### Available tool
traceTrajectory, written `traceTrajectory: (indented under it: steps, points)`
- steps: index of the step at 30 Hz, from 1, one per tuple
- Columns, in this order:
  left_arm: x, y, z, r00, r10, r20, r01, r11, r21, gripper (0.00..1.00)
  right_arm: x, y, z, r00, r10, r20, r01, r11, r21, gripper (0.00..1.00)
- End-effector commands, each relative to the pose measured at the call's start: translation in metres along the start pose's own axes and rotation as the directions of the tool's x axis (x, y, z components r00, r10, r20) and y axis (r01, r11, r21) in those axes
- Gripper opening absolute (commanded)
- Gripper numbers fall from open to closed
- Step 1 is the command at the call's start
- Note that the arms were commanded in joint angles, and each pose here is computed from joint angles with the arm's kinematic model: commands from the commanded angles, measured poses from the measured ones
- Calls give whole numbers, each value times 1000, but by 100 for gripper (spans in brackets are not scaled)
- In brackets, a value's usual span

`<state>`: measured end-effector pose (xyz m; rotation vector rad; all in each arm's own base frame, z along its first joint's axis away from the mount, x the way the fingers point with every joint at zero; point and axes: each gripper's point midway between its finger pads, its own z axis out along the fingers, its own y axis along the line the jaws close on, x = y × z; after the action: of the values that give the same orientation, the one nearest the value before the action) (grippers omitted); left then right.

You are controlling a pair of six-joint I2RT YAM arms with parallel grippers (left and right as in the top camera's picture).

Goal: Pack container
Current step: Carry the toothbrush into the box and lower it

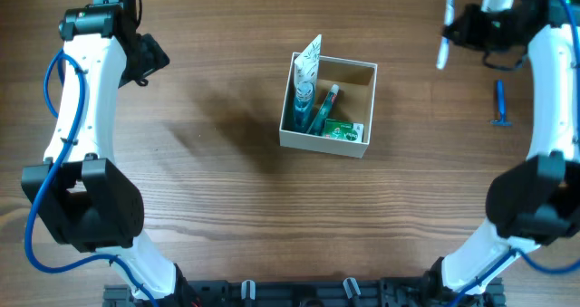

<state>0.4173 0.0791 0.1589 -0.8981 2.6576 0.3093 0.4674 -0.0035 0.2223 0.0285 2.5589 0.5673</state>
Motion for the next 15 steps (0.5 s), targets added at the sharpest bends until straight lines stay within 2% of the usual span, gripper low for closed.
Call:
traceTrajectory:
  steps: [1, 6, 11, 15]
  points:
    - [-1, 2, 2, 1000, -5, 1, 5, 1000, -11, 100, 7, 78, -1, 999, -49, -21, 46, 990, -132, 4]
    - [-1, 2, 2, 1000, -5, 1, 5, 1000, -11, 100, 35, 134, 28, 991, -60, -121, 41, 987, -155, 4]
    - [-1, 2, 2, 1000, -5, 1, 5, 1000, -11, 100, 78, 137, 55, 969, 57, -239, -42, 997, 66, 4]
    - [-1, 2, 2, 1000, -5, 1, 5, 1000, -11, 100, 97, 130, 67, 951, 195, -240, -148, 968, 204, 4]
